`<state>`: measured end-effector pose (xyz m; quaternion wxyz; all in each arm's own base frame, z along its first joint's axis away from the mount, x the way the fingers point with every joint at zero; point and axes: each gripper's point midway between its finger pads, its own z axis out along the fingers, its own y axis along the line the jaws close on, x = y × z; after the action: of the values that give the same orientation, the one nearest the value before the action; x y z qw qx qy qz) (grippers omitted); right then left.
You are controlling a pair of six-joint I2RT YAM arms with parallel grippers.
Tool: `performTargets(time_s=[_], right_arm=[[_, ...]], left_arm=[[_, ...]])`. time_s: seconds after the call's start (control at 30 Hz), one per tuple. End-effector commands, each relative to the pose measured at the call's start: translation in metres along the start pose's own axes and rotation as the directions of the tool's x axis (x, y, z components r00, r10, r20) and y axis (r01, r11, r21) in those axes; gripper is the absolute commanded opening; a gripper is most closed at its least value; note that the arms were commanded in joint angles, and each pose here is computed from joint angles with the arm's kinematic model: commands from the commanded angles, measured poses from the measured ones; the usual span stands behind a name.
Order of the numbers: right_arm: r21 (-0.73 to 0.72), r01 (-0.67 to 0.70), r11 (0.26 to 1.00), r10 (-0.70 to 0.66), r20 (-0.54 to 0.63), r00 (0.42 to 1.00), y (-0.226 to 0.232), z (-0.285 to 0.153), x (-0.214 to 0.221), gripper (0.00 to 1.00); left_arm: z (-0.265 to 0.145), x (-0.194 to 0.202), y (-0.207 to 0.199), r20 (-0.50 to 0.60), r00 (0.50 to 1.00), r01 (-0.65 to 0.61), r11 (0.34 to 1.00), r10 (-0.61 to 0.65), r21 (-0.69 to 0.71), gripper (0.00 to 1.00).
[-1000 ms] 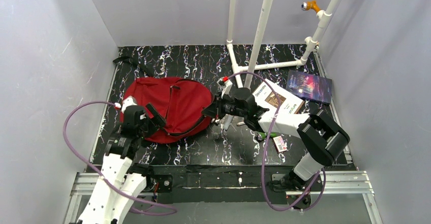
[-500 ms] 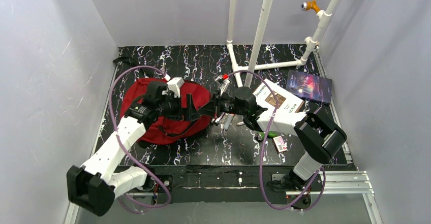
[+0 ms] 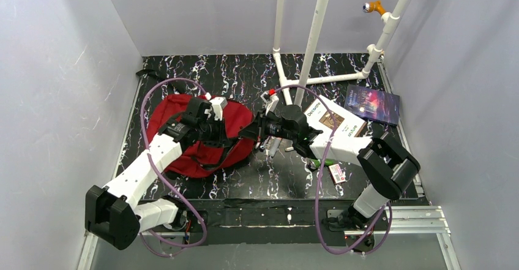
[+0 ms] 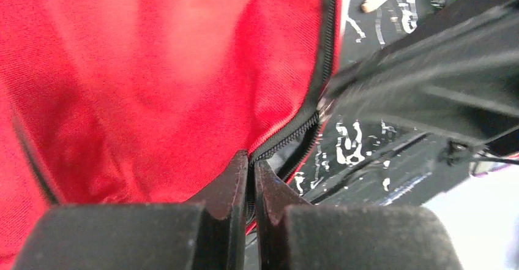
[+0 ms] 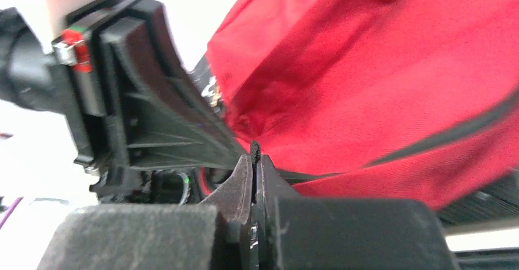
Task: Pack the student bag
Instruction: Unzip the student bag at the center of the board.
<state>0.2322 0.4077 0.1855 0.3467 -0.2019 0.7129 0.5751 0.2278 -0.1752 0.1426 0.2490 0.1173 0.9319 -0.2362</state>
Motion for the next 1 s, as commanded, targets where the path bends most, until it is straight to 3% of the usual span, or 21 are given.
performTargets(time_s=[0.0,0.1,0.2,0.27,0.4,0.5,0.53,0.73,0.87,0.93,0.97], right_arm=[[0.322,0.023,0.946,-0.077,0.155,0.985,-0.027,-0.021,-0.054,0.01],[0.49,0.029,0.871,-0.145,0.201,0.969,-0.05,-0.043,-0.071,0.01],[0.546,0.047,0.837,-0.179,0.192,0.965,-0.071,-0.048,-0.082,0.01],[0.503,0.058,0.863,-0.163,0.168,0.972,-0.081,-0.039,-0.084,0.01],[0.237,0.146,0.961,-0.17,0.086,0.982,-0.046,-0.006,-0.078,0.01],[0.121,0.198,0.973,-0.206,0.058,0.977,-0.011,0.009,-0.071,0.01],[0.099,0.212,0.972,-0.218,0.053,0.974,-0.003,0.011,-0.069,0.01],[0.012,0.203,0.979,-0.203,0.056,0.977,0.028,0.018,-0.067,0.01],[-0.016,0.217,0.976,-0.216,0.053,0.975,0.041,0.02,-0.063,0.01],[-0.02,0.213,0.977,-0.211,0.051,0.976,0.042,0.02,-0.062,0.01],[-0.021,0.21,0.977,-0.209,0.05,0.977,0.043,0.02,-0.062,0.01]], left_arm=[[-0.028,0.014,0.043,0.025,0.999,-0.012,0.97,0.019,-0.243,0.0],[-0.044,0.026,0.046,0.064,0.996,-0.042,0.968,0.06,-0.249,0.0],[-0.061,0.029,0.044,0.131,0.985,-0.075,0.968,0.109,-0.239,0.0],[-0.074,0.023,0.044,0.196,0.971,-0.083,0.963,0.136,-0.255,0.0],[-0.083,0.019,0.021,0.262,0.953,-0.119,0.982,0.154,-0.145,0.0],[-0.074,0.018,0.002,0.232,0.965,-0.118,0.992,0.124,-0.037,0.37],[-0.07,0.017,-0.003,0.218,0.97,-0.112,0.994,0.111,-0.01,0.42],[-0.049,-0.006,-0.03,0.149,0.986,-0.09,0.989,0.072,0.121,0.64],[-0.033,-0.025,-0.034,0.166,0.984,-0.088,0.989,0.068,0.116,0.75],[-0.026,-0.028,-0.032,0.158,0.984,-0.094,0.991,0.078,0.098,0.73],[-0.023,-0.028,-0.027,0.152,0.985,-0.087,0.994,0.075,0.07,0.65]])
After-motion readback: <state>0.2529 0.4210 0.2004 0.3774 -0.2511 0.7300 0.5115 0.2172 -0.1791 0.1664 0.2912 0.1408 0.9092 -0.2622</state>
